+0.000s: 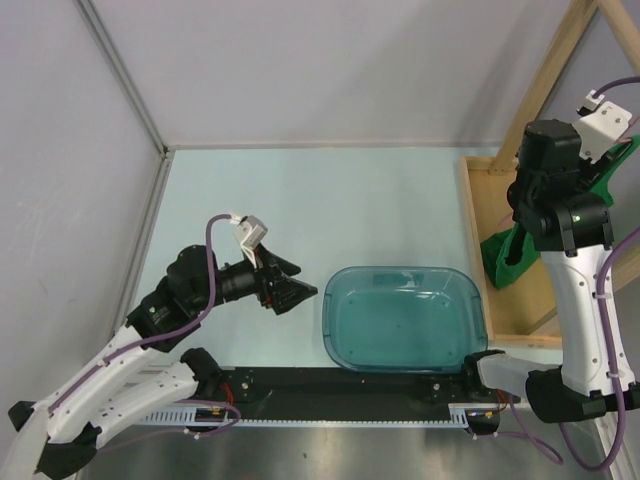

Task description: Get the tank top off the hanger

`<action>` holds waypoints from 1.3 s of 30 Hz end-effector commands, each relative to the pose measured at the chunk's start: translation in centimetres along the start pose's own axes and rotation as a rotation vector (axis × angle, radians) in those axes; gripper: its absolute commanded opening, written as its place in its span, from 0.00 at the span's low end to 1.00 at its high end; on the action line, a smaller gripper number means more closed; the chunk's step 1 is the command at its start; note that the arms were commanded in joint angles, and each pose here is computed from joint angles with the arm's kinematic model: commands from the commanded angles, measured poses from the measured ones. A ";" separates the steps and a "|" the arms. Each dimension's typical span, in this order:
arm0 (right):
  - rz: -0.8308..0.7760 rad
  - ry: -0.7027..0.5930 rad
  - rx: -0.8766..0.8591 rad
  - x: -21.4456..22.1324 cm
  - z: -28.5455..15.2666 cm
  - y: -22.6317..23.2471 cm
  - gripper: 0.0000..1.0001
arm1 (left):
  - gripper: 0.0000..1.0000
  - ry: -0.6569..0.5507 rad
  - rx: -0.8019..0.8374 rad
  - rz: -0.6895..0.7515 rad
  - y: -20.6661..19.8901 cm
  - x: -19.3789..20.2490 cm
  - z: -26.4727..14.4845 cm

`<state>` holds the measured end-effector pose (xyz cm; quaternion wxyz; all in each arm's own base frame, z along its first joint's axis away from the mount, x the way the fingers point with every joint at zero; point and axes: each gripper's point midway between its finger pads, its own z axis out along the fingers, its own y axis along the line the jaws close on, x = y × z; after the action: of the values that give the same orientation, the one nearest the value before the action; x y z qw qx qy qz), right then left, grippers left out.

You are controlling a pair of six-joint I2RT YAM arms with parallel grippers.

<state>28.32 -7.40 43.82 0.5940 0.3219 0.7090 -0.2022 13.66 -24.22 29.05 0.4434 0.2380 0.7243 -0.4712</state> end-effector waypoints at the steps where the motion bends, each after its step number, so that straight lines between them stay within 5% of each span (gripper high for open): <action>1: 0.081 -0.058 0.070 -1.0 0.9 -0.8 0.58 | 0.80 -0.010 0.017 0.048 -0.8 -1.6 -0.2; 19: 0.157 -0.121 0.024 -4.6 0.7 -1.6 0.00 | 0.66 0.000 0.021 0.058 -0.9 -4.7 3.3; 28: 0.104 -0.153 -0.052 -7.7 -1.5 -0.1 0.00 | 0.64 -0.032 0.022 0.032 -0.9 -5.9 4.5; 39: -0.050 -0.154 -0.596 -5.6 -6.1 8.3 0.00 | 0.78 -0.076 0.007 0.036 -0.9 -8.0 5.3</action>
<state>29.29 -2.32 49.53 0.6692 0.1947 0.7103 -0.0982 18.34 -28.64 31.48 0.4370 0.2429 0.7336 -0.4604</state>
